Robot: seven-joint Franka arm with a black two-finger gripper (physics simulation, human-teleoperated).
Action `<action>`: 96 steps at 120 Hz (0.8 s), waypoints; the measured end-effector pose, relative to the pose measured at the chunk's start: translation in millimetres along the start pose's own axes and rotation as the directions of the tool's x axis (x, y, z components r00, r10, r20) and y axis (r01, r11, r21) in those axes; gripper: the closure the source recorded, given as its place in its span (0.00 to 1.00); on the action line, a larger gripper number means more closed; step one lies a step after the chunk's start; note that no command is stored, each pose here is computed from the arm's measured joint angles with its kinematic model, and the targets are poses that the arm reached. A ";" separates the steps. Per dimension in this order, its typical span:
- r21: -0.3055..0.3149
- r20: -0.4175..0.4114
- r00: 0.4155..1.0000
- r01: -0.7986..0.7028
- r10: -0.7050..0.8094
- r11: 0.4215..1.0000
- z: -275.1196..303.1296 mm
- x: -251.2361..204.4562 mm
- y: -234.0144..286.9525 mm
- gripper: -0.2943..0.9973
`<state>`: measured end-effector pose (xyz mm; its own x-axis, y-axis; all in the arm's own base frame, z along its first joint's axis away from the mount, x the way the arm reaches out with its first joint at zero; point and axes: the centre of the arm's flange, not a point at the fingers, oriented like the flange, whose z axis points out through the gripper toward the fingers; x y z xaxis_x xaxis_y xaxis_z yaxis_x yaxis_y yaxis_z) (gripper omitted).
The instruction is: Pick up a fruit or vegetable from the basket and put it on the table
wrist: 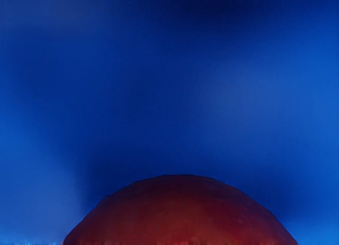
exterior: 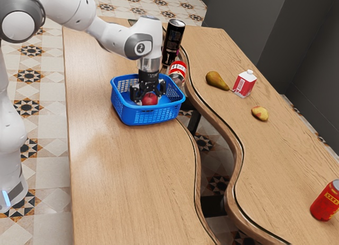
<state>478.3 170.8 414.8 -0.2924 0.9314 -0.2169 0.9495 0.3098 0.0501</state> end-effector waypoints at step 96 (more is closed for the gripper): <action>-0.277 -0.275 0.856 -0.507 0.439 0.816 -141.6 -292.2 27.4 0.28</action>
<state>573.7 -65.7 617.7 0.1350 0.9854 0.1042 0.8917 -0.1667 0.4208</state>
